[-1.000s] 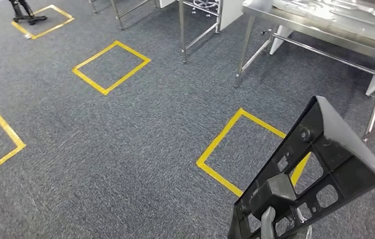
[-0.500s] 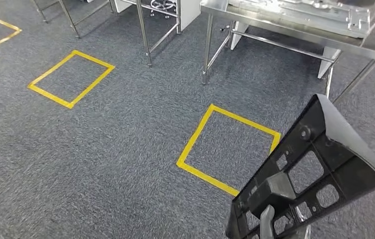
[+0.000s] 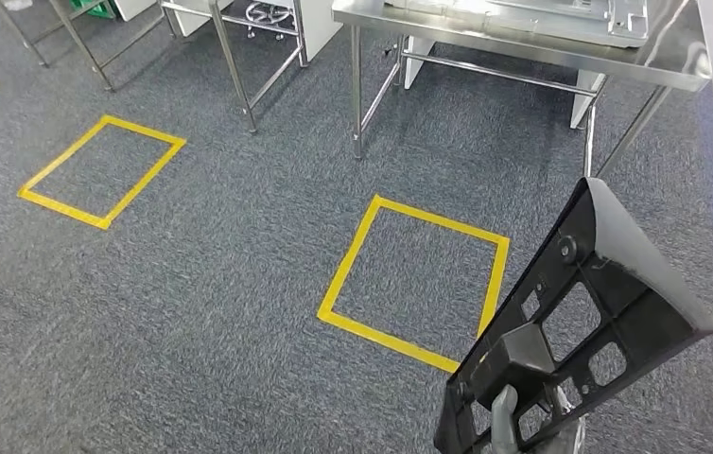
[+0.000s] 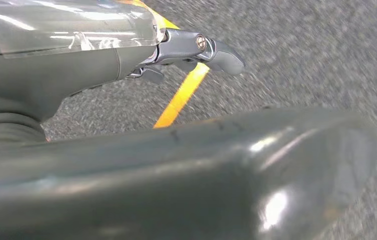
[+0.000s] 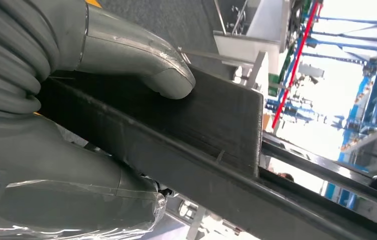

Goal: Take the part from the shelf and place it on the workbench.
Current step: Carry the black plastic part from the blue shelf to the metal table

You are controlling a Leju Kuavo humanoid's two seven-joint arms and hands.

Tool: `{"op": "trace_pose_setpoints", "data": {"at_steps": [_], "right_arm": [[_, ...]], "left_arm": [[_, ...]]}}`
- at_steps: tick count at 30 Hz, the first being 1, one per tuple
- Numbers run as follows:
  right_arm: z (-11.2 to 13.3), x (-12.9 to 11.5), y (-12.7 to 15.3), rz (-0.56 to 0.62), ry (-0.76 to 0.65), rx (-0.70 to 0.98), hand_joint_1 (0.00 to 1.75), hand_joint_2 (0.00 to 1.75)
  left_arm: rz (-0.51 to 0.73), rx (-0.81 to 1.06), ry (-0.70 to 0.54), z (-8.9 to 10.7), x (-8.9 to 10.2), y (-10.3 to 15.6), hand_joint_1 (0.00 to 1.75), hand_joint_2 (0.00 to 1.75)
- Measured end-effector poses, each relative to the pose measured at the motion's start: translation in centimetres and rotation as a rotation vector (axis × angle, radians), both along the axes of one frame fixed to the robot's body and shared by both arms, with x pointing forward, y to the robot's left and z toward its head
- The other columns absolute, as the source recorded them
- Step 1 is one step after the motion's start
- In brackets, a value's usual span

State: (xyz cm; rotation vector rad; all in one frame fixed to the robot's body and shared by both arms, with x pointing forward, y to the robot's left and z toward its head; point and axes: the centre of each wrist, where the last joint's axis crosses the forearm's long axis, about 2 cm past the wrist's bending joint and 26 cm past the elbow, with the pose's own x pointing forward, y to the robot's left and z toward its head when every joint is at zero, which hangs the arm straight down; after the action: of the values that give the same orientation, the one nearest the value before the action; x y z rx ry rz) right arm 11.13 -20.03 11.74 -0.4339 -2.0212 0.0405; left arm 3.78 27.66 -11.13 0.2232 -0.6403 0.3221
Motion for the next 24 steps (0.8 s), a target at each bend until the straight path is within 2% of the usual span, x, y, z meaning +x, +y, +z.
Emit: {"op": "trace_pose_setpoints", "data": {"at_steps": [24], "right_arm": [[-0.57,1.01,0.08,-0.003,0.057,-0.007,1.75,1.75]], "left_arm": [[-0.009,0.016,0.004,-0.04,-0.17,0.90,0.00,0.00]]}}
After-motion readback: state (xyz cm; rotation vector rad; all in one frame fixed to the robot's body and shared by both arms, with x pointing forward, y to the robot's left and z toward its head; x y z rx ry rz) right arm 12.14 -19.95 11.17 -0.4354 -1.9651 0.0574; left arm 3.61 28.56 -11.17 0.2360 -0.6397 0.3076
